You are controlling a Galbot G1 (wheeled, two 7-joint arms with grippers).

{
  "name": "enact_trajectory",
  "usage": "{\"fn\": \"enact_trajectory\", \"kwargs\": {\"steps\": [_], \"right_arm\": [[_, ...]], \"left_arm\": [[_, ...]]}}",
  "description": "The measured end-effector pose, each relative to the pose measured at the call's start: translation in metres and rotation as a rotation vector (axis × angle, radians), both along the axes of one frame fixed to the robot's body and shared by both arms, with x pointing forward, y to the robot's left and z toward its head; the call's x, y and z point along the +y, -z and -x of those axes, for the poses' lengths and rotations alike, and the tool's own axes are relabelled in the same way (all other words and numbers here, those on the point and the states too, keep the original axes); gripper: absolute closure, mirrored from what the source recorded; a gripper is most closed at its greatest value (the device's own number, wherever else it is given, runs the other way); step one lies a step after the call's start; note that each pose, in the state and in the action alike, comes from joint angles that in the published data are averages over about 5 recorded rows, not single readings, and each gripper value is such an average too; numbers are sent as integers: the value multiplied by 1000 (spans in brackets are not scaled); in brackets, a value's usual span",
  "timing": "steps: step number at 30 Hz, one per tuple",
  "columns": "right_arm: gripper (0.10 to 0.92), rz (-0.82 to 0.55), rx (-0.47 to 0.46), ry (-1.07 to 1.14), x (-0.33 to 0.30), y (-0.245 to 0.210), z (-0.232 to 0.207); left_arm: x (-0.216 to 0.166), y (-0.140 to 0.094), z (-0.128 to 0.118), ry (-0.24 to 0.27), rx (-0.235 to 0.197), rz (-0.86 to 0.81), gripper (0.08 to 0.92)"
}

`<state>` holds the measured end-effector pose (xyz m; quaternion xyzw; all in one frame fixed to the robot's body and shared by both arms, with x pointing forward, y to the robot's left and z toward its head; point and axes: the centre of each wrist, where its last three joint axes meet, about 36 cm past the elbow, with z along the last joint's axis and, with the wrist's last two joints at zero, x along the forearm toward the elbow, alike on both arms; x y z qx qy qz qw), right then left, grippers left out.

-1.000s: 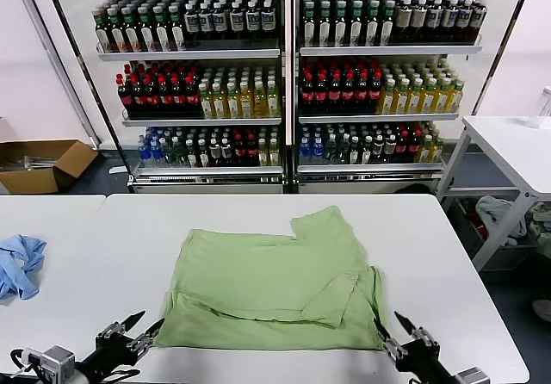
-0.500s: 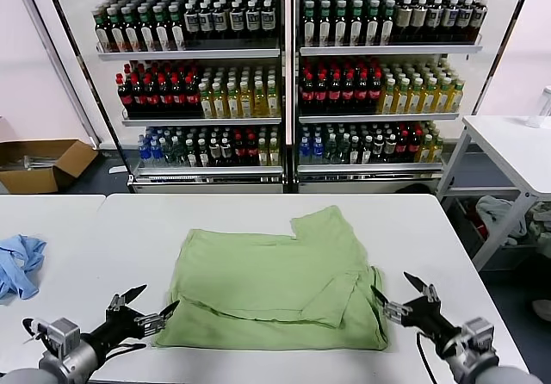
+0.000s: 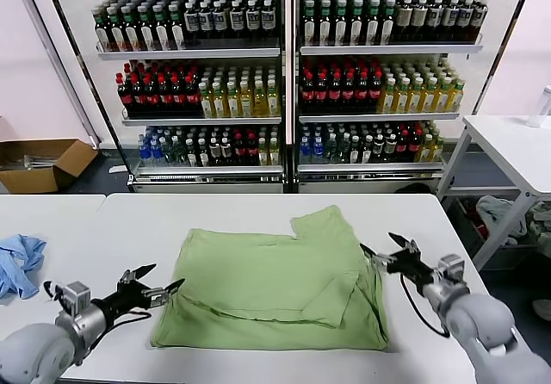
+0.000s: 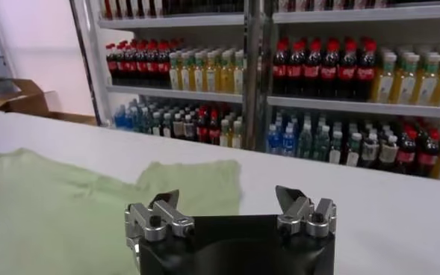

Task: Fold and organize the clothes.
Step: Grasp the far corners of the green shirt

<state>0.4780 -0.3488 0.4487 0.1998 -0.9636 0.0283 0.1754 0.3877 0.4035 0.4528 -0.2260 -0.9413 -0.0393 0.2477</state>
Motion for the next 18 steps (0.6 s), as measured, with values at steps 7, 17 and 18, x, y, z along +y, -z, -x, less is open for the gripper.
{"fn": "enact_trajectory", "kwargs": {"steps": [7, 17, 18], "right_arm": [[200, 9, 21, -10, 8, 4, -49], [200, 38, 61, -30, 28, 18, -96], [200, 40, 65, -31, 30, 19, -99]], "left_arm": [[7, 9, -34, 3, 15, 5, 177], [8, 22, -84, -9, 28, 15, 177], [8, 23, -89, -9, 29, 16, 177]]}}
